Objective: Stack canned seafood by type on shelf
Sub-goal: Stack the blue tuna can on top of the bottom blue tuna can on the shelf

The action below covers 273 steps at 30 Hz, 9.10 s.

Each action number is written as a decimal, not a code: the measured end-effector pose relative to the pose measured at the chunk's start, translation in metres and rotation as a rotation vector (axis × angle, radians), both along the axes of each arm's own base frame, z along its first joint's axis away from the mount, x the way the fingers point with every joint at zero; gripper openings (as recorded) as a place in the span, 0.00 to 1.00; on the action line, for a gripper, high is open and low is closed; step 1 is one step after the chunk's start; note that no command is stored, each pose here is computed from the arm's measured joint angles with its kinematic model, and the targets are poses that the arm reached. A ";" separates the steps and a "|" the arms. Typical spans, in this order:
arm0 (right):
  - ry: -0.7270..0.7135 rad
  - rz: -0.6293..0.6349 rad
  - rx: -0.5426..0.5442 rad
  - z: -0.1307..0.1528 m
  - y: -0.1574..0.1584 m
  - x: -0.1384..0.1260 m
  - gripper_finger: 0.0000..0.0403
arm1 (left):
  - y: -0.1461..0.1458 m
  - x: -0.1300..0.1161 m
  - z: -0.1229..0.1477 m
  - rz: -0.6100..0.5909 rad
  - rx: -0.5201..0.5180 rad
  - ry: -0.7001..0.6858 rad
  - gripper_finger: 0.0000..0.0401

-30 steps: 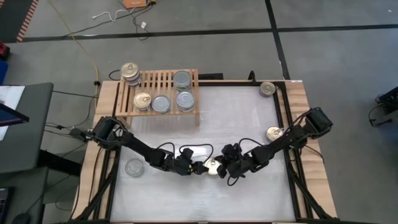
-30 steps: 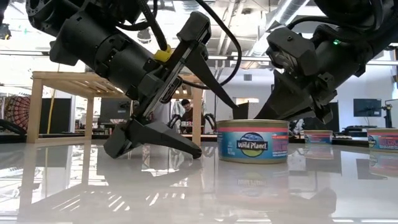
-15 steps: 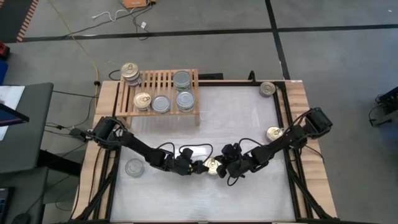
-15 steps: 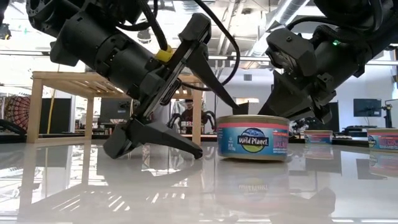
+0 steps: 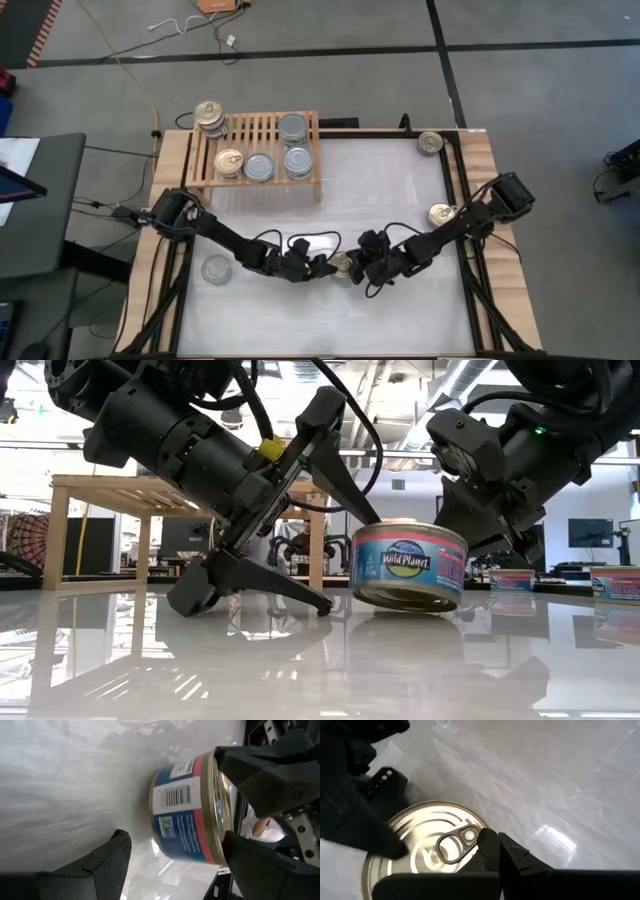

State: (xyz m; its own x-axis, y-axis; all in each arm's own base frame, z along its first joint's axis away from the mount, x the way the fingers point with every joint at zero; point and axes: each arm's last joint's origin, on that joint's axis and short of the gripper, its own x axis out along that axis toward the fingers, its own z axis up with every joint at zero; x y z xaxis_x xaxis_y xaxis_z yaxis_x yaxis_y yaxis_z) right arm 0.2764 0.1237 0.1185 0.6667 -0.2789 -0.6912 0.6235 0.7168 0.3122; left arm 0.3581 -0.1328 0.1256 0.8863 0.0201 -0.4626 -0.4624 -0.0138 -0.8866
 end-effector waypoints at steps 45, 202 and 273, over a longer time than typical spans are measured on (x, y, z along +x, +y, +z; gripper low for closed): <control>-0.011 0.119 -0.099 0.028 0.006 -0.013 0.16 | 0.025 0.032 0.003 -0.141 0.245 -0.028 0.47; 0.321 0.085 -0.237 0.058 -0.052 -0.046 0.43 | 0.170 -0.274 0.183 0.741 0.316 -0.026 0.51; 0.321 0.099 -0.239 0.058 -0.049 -0.047 0.43 | 0.168 -0.279 0.192 0.686 0.339 -0.004 0.65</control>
